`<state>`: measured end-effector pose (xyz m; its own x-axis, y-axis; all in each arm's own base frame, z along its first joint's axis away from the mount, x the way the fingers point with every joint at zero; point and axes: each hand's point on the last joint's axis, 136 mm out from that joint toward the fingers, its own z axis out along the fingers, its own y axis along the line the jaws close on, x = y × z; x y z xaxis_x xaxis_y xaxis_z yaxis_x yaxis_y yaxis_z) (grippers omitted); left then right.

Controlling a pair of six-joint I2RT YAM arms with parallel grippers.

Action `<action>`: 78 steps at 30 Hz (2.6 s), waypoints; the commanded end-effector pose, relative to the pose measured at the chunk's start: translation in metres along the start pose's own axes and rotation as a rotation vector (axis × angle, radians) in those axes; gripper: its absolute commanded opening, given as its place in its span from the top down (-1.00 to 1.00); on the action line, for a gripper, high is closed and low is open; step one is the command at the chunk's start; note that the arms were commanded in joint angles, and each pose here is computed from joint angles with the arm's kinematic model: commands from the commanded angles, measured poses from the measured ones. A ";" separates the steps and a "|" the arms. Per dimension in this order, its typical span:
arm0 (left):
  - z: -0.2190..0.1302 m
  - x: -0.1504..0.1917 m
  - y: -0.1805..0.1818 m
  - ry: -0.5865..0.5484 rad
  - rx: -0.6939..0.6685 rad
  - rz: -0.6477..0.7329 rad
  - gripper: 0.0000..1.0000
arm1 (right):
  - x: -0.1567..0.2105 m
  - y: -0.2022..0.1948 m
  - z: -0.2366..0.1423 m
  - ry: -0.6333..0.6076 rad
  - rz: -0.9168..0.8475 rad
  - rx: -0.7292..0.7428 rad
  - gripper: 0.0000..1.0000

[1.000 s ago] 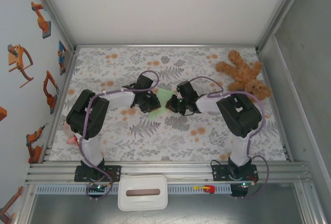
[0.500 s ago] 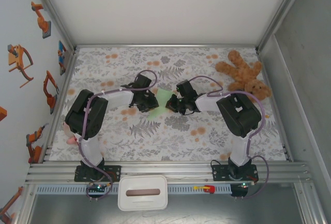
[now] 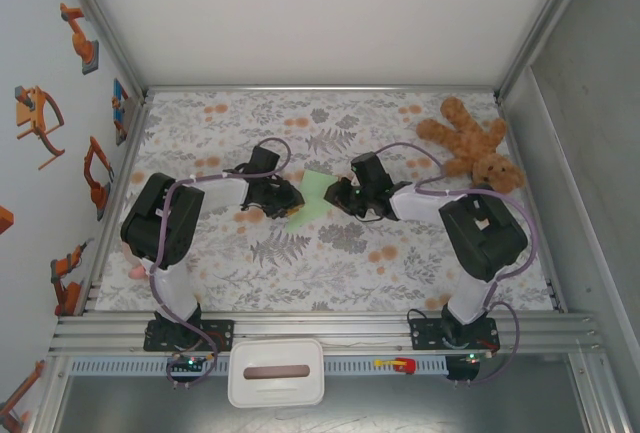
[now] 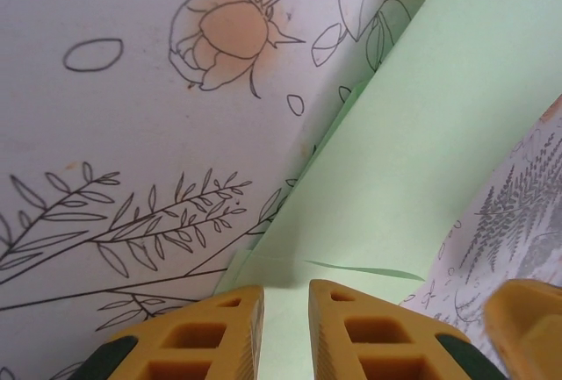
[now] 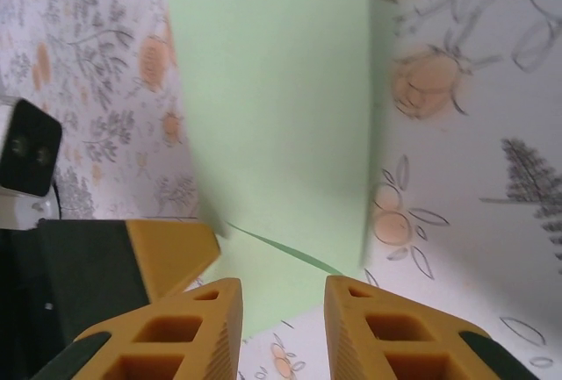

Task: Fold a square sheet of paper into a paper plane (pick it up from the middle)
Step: Fold the wing for the fifth time at the center of the table.

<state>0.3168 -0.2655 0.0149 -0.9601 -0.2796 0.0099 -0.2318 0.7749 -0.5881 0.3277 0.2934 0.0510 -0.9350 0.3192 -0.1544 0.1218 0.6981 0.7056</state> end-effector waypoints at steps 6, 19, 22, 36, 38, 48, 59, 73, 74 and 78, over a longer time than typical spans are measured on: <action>0.008 0.010 0.030 0.048 -0.053 -0.108 0.53 | 0.005 -0.008 0.016 0.046 0.094 -0.005 0.39; 0.009 0.009 0.031 0.058 -0.045 -0.125 0.53 | 0.008 0.006 0.030 0.096 0.121 -0.089 0.51; 0.008 0.007 0.029 0.056 -0.036 -0.126 0.53 | 0.008 0.012 0.031 0.099 0.131 -0.133 0.54; 0.000 0.001 0.015 0.040 -0.004 -0.095 0.48 | 0.011 0.006 0.037 0.107 0.166 -0.141 0.73; -0.003 -0.001 0.010 0.032 0.006 -0.080 0.47 | 0.010 0.007 0.036 0.103 0.167 -0.142 0.80; -0.035 -0.009 -0.035 -0.088 0.157 0.144 0.35 | -0.002 0.013 0.020 0.021 0.160 -0.143 1.00; -0.044 0.015 -0.049 -0.246 -0.034 0.618 0.08 | -0.016 0.014 -0.007 -0.041 0.213 -0.139 1.00; -0.008 0.034 -0.054 -0.348 -0.210 1.043 -0.07 | -0.020 0.004 -0.011 -0.030 0.329 -0.152 1.00; -0.005 0.035 -0.055 -0.353 -0.218 1.062 -0.07 | -0.020 0.003 -0.011 -0.027 0.335 -0.152 1.00; 0.003 0.040 -0.058 -0.362 -0.217 1.134 -0.08 | -0.020 0.000 -0.010 -0.016 0.366 -0.162 1.00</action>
<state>0.2878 -0.3211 0.0470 -0.6197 0.4524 -0.6413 0.6209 0.7824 -0.0481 0.3430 0.2825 0.0613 -0.8459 0.5269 0.0829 0.3658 0.4599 0.8091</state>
